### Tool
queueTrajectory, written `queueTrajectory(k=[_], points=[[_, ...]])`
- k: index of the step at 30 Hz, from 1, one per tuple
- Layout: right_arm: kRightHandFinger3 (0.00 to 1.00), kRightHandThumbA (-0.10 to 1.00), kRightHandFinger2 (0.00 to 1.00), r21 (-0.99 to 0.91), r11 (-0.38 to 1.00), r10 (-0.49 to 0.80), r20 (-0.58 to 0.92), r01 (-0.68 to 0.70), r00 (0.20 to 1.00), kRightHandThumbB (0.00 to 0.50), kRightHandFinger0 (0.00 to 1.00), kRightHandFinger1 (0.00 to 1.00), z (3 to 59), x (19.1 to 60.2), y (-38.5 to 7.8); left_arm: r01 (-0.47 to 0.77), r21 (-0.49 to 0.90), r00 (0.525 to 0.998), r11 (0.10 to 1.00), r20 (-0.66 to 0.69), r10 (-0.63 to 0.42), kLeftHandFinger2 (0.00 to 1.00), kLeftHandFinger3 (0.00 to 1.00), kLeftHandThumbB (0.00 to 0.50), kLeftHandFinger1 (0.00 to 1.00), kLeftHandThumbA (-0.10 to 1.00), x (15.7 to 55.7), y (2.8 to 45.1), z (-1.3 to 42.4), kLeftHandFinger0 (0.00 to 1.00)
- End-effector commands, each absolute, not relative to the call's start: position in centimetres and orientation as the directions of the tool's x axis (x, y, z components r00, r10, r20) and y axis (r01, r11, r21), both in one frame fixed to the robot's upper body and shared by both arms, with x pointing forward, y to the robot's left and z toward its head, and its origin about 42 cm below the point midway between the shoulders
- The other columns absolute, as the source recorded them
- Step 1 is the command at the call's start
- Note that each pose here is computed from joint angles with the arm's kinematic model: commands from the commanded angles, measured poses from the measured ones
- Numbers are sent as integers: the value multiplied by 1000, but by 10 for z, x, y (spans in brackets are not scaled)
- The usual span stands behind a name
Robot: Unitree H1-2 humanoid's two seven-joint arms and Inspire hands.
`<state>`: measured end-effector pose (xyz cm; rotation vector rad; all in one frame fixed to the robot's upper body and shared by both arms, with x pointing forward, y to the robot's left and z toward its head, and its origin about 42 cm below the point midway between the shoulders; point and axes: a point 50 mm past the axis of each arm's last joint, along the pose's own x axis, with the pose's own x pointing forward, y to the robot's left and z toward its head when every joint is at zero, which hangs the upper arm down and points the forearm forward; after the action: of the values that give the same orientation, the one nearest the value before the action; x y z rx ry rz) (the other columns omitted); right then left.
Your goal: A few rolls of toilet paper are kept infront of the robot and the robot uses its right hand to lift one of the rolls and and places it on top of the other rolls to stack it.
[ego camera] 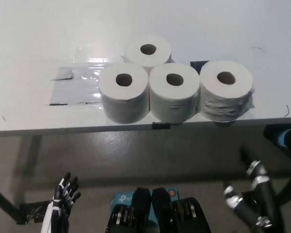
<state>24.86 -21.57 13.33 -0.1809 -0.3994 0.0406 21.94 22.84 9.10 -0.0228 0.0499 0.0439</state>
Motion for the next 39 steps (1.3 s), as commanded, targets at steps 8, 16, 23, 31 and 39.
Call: queueTrajectory(k=[8,16,23,31,39], points=[[1000,801,1000,-268,945,69,728,190,682,203,1000,1000,390,314,-301,-11,-54,999,998,39,13,1000,1000,0,1000,1000,227,231,107,1000],[1000,898,1000,-527,843,188,472,105,862,286,1000,1000,471,416,-306,-8,-50,999,999,32,10,1000,1000,0,1000,1000,227,229,108,1000],[1000,806,1000,-710,695,287,130,-113,949,330,1000,1000,482,498,-291,-1,-51,999,999,38,3,1000,1000,0,1000,1000,227,230,108,1000],[1000,790,1000,-824,488,261,-176,-287,949,342,1000,1000,464,547,-267,-11,-34,999,999,30,12,1000,1000,0,1000,1000,227,230,108,1000],[1000,756,1000,-779,432,285,-360,-454,888,353,1000,1000,460,573,-257,-7,-42,999,999,32,9,1000,1000,0,1000,1000,231,230,107,1000]])
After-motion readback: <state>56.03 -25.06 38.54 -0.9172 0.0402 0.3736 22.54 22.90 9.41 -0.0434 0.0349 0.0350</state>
